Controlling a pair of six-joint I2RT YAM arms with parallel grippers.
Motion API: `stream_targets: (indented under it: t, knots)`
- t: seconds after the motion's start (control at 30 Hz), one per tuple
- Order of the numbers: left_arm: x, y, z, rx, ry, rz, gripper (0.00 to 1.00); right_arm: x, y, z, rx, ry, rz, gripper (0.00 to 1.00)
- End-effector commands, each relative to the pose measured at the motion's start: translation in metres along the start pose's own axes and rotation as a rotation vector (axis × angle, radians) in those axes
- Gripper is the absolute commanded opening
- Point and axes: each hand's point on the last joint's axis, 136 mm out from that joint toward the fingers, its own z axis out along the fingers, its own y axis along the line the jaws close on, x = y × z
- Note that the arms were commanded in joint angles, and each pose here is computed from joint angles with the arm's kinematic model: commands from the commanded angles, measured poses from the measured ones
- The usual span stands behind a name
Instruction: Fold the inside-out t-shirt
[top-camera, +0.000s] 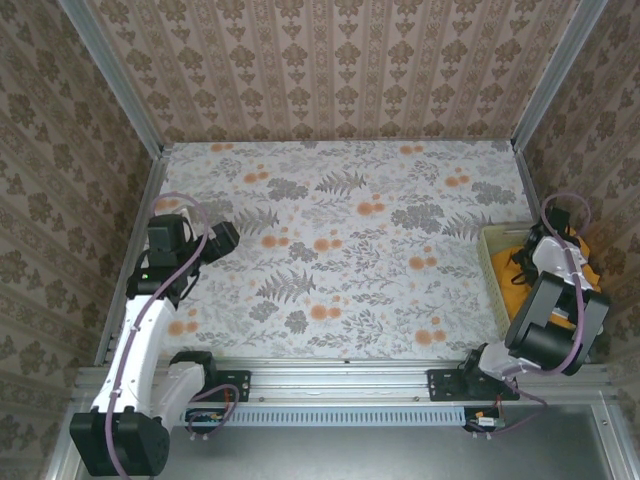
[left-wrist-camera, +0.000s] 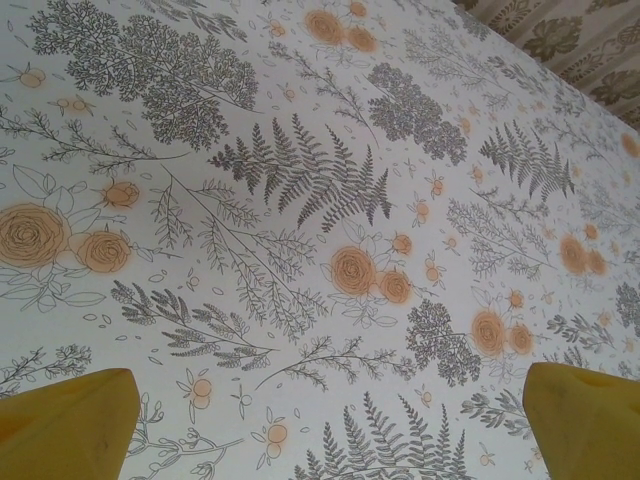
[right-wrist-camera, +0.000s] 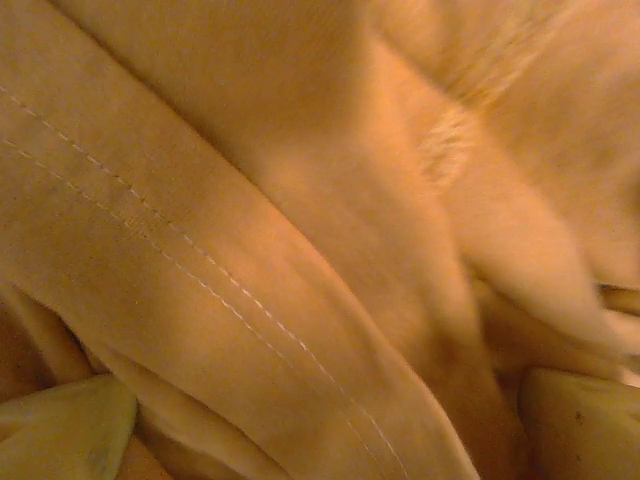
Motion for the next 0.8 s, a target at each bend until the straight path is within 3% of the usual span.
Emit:
stream_targets:
  t: [0.0, 0.2, 0.3, 0.43, 0.53, 0.77]
  knots:
    - [-0.005, -0.003, -0.009, -0.009, -0.017, 0.025, 1.0, 0.01, 0.012, 0.012, -0.072, 0.044, 0.054, 0.92]
    - [-0.008, -0.002, -0.012, -0.015, -0.027, 0.026, 1.0, 0.013, 0.02, 0.023, -0.128, 0.045, 0.077, 0.64]
    - [-0.009, -0.003, -0.014, -0.015, -0.033, 0.029, 1.0, 0.011, 0.015, 0.02, -0.142, 0.031, 0.095, 0.34]
    - [-0.009, -0.004, -0.016, -0.013, -0.034, 0.027, 1.0, -0.003, 0.01, -0.009, -0.201, -0.056, 0.12, 0.09]
    - [-0.011, -0.004, -0.016, -0.008, -0.039, 0.021, 1.0, -0.012, 0.008, -0.034, -0.253, -0.118, 0.126, 0.0]
    - [-0.016, -0.014, -0.017, 0.026, -0.04, 0.017, 1.0, -0.035, -0.001, -0.093, -0.33, -0.243, 0.135, 0.0]
